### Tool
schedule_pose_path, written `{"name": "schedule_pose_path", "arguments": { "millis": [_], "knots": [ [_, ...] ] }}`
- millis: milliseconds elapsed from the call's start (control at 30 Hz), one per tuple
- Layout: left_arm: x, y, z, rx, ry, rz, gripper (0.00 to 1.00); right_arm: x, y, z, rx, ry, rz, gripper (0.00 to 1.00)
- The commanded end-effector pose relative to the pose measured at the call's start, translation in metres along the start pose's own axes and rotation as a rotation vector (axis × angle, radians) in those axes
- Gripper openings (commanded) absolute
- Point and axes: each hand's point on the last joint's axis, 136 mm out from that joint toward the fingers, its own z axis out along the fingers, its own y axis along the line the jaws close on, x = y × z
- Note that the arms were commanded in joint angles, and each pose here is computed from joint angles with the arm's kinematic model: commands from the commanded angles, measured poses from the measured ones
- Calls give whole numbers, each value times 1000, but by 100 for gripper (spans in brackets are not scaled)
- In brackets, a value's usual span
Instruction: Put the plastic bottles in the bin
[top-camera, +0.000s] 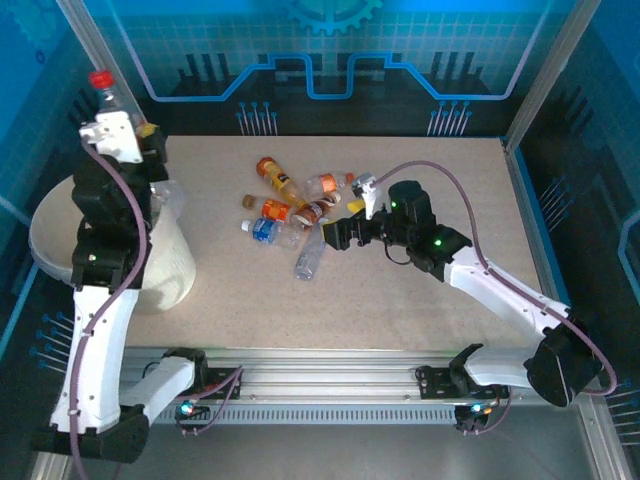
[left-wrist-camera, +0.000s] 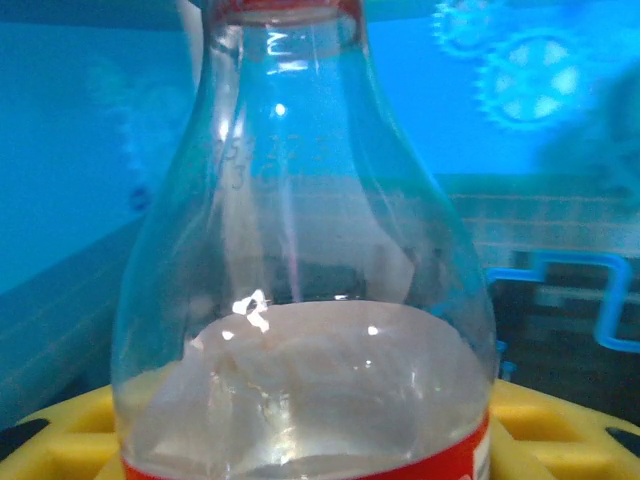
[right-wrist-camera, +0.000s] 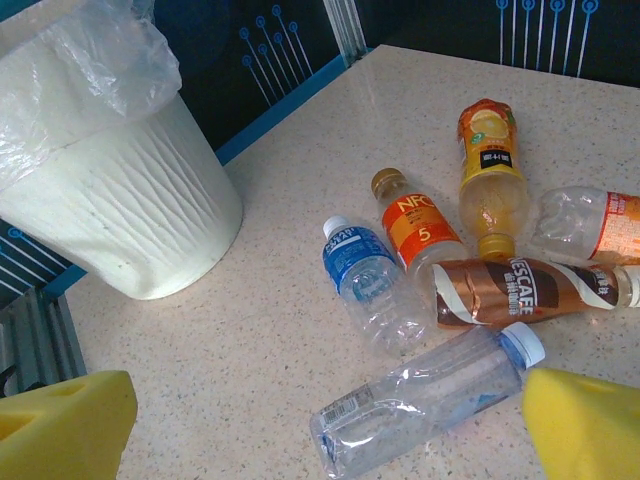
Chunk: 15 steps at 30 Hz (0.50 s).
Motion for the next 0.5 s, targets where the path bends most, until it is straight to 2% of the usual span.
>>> {"name": "schedule_pose_path", "arguments": {
  "millis": [0, 133, 267, 367, 467],
  "knots": [
    [0, 39, -1, -112, -30, -74, 49, -8, 5, 1, 1, -4, -24, 100],
    [22, 68, 6, -176, -15, -63, 49, -6, 4, 0, 7, 1, -22, 100],
    [61, 98, 14, -233, 86, -160, 50, -4, 2, 2, 15, 5, -20, 100],
    [86, 125, 12, -312, 103, -253, 52, -5, 3, 3, 11, 7, -18, 100],
    [106, 144, 5, -407, 113, -271, 54, -6, 3, 4, 9, 10, -18, 100]
  ]
}}
